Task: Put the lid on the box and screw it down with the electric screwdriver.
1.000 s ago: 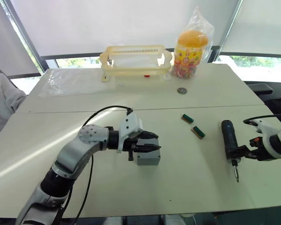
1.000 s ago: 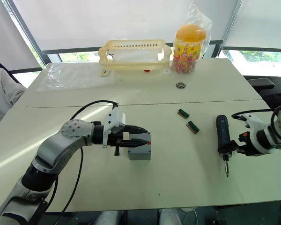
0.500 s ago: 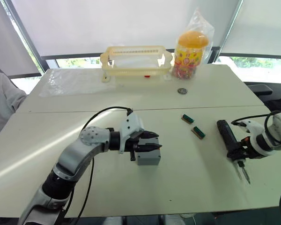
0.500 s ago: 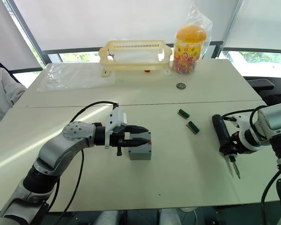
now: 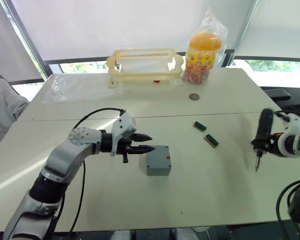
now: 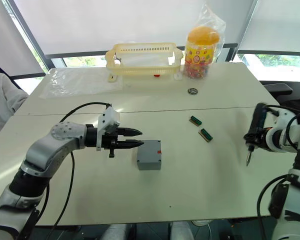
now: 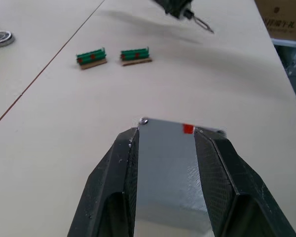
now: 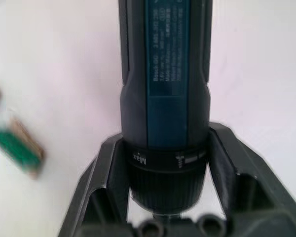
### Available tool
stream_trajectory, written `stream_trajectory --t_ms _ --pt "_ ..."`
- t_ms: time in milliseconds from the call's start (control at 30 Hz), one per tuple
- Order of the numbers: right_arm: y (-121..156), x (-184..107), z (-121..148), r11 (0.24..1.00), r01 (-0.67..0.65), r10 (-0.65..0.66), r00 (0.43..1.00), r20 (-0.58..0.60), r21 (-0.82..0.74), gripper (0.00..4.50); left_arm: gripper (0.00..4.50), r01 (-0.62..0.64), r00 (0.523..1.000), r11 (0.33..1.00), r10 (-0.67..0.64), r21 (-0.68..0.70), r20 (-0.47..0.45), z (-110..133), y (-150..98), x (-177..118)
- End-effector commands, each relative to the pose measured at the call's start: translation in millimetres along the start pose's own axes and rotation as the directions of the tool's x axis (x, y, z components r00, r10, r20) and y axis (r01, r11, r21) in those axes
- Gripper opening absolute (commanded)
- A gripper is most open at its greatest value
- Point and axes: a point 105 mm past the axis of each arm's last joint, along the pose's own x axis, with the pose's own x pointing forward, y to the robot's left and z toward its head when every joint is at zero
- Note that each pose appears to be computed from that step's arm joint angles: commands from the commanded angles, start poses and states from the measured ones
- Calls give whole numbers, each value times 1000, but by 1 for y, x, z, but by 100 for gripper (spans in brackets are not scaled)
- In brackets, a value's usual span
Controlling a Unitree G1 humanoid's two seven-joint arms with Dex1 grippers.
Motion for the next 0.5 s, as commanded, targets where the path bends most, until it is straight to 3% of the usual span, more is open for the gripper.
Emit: stream_trajectory --t_ms 33,133,233,400,500 --pt "18 -52 73 999 51 -38 834 551 -9 180 175 20 1000 1000 -19 2 -10 -2 12 -4" --pt "70 -71 83 982 -186 156 669 727 -39 180 175 45 999 999 -45 10 3 6 19 2" --pt "120 -83 71 897 -418 370 533 761 -143 180 175 77 997 996 -77 41 -8 11 20 7" --pt "187 -80 22 761 -529 619 422 662 -375 180 175 54 997 995 -50 85 -56 6 19 15" --pt "213 -81 -1 688 -596 692 367 621 -415 180 175 26 998 997 -22 75 -53 1 15 18"
